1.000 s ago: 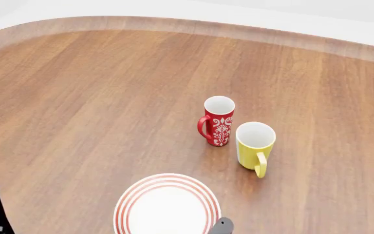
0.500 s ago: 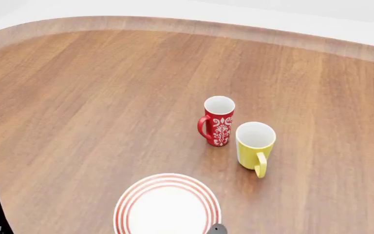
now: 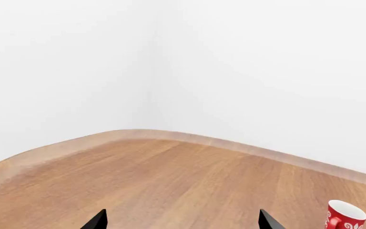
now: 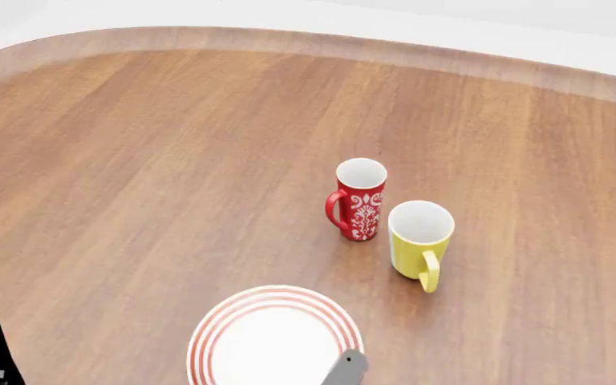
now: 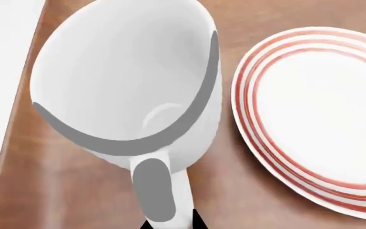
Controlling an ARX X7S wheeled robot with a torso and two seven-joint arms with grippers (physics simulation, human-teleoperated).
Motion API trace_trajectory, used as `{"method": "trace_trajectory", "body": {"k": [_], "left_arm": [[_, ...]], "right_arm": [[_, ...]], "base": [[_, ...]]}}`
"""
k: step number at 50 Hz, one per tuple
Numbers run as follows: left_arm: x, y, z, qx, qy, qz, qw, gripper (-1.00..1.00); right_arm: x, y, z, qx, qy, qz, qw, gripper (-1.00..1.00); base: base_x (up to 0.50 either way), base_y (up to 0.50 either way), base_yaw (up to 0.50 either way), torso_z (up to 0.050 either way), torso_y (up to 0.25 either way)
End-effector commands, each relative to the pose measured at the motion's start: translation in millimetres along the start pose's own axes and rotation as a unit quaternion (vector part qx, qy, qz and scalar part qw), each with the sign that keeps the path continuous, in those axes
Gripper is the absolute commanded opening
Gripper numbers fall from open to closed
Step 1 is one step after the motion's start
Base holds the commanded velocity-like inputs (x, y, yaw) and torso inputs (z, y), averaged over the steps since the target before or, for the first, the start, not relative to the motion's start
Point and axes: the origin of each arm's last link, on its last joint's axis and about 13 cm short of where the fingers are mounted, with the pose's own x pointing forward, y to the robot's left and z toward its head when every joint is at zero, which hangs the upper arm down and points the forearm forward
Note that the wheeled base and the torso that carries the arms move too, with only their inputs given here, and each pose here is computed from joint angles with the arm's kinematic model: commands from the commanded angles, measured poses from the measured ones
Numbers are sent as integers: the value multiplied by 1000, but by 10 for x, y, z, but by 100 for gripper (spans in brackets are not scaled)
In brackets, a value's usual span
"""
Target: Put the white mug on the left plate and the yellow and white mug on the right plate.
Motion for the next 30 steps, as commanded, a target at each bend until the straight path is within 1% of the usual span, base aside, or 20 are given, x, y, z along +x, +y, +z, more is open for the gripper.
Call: {"method": "trace_trajectory", "body": {"k": [1, 2, 4, 9, 11, 13, 16, 19, 24, 30], "left_arm": [[67, 42, -10, -8, -10, 15, 1000, 100], [67, 43, -8, -8, -10, 16, 1000, 100], [70, 42, -11, -8, -10, 15, 1000, 100], [75, 43, -11, -9, -11, 16, 1000, 100], [74, 42, -9, -9, -11, 16, 1000, 100], [75, 40, -13, -9, -11, 15, 1000, 100], [77, 40, -13, -10, -11, 15, 1000, 100], [76, 41, -8, -10, -12, 14, 1000, 100], [77, 46, -8, -11, -13, 13, 1000, 100], [63, 53, 3, -13, -15, 12, 1000, 100]], "right_arm": [[-87, -2, 215, -57, -27, -31, 998, -100], [-113, -5, 246, -61, -36, -40, 997, -100], [-155, -37, 295, -55, -57, -60, 995, -100], [-226, -97, 358, -44, -86, -106, 990, -100], [-242, -118, 362, -40, -94, -116, 988, -100], [-248, -152, 357, -25, -104, -134, 985, -100], [-252, -179, 349, -11, -112, -143, 983, -100], [-264, -247, 358, 15, -128, -162, 978, -100], [-247, -326, 372, 41, -141, -174, 974, -100], [-196, -448, 379, 83, -144, -189, 968, -100]], "base": [[0, 0, 0, 0, 0], [0, 0, 0, 0, 0], [0, 0, 0, 0, 0], [0, 0, 0, 0, 0], [0, 0, 0, 0, 0], [0, 0, 0, 0, 0], [0, 0, 0, 0, 0], [0, 0, 0, 0, 0], [0, 0, 0, 0, 0], [0, 0, 0, 0, 0]]}}
